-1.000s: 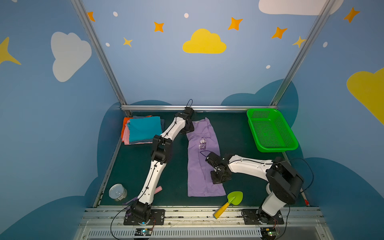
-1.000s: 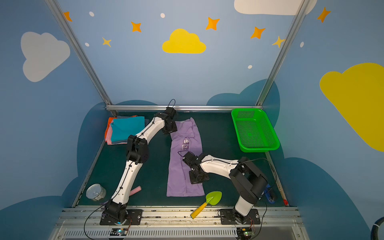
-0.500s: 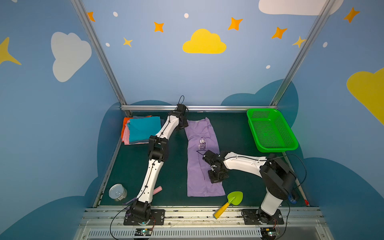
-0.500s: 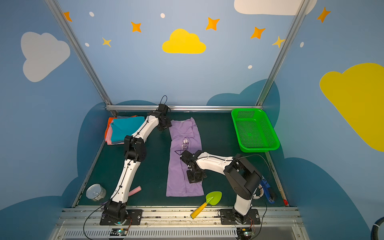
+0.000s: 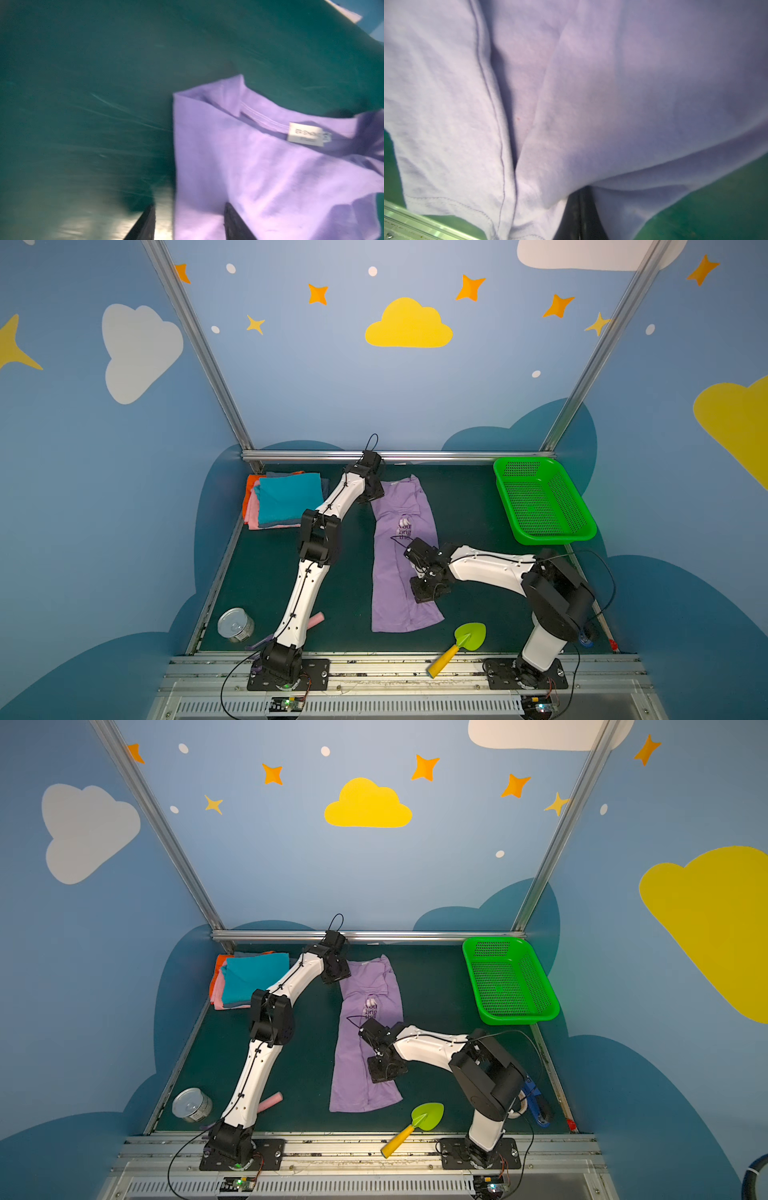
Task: Fold and stack the t-shirts
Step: 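Move the right gripper to the near hem while the left gripper holds the collar, then bring the left gripper to the near hem end beside the right gripper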
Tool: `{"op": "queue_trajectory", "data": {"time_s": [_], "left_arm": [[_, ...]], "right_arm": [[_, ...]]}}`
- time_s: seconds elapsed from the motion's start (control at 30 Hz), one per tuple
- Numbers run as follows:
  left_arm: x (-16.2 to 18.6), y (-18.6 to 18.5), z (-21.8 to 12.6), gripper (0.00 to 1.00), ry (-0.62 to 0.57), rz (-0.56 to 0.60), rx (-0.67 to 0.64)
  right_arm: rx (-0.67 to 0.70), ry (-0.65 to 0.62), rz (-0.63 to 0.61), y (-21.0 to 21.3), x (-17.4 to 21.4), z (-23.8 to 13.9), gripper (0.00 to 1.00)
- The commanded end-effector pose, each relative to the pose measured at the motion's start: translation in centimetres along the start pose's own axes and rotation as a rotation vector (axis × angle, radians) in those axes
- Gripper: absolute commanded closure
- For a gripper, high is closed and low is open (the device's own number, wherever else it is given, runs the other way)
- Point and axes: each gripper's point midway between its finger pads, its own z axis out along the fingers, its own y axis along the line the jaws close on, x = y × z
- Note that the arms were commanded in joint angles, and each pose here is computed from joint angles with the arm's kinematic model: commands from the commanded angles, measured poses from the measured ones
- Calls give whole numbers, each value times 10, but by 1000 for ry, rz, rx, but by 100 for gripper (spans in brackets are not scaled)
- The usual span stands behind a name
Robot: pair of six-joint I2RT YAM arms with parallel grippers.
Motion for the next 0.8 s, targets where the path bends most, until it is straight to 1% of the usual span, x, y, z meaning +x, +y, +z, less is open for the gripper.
{"op": "queue_trajectory", "data": {"time_s": [0.0, 0.07, 0.13, 0.17, 0.3, 0.43, 0.47, 0.5, 0.57, 0.6, 0.63, 0.77], "left_arm": [[4, 8, 21, 59, 17, -28, -12], [4, 11, 27, 74, 16, -38, -21], [1, 15, 32, 83, 9, -45, -31], [-1, 17, 34, 86, 4, -54, -36], [-24, 27, 33, 90, -56, -86, -46], [-55, 37, 24, 88, -130, -133, -30], [-61, 39, 22, 82, -144, -142, -24], [-66, 37, 20, 70, -152, -145, -4], [-74, 32, 13, 43, -164, -147, 28], [-77, 30, 8, 35, -170, -144, 35], [-79, 28, 2, 31, -173, -140, 40], [-80, 23, -34, 31, -167, -120, 40]], "right_arm": [[-7, -1, 5, -4, 6, -5, 99], [-3, 6, 10, -6, 9, -6, 99], [5, 13, 16, -11, 13, -7, 99], [17, 21, 21, -14, 16, -7, 99], [68, 50, 41, -26, 28, -10, 99], [66, 83, 67, -30, 38, -2, 98], [63, 90, 70, -29, 39, 0, 98], [60, 96, 72, -28, 39, 2, 99], [44, 87, 66, -23, 33, 1, 99], [35, 77, 60, -19, 29, -2, 99], [21, 59, 50, -15, 23, -6, 99], [-43, -32, 20, 3, 3, -36, 98]]}}
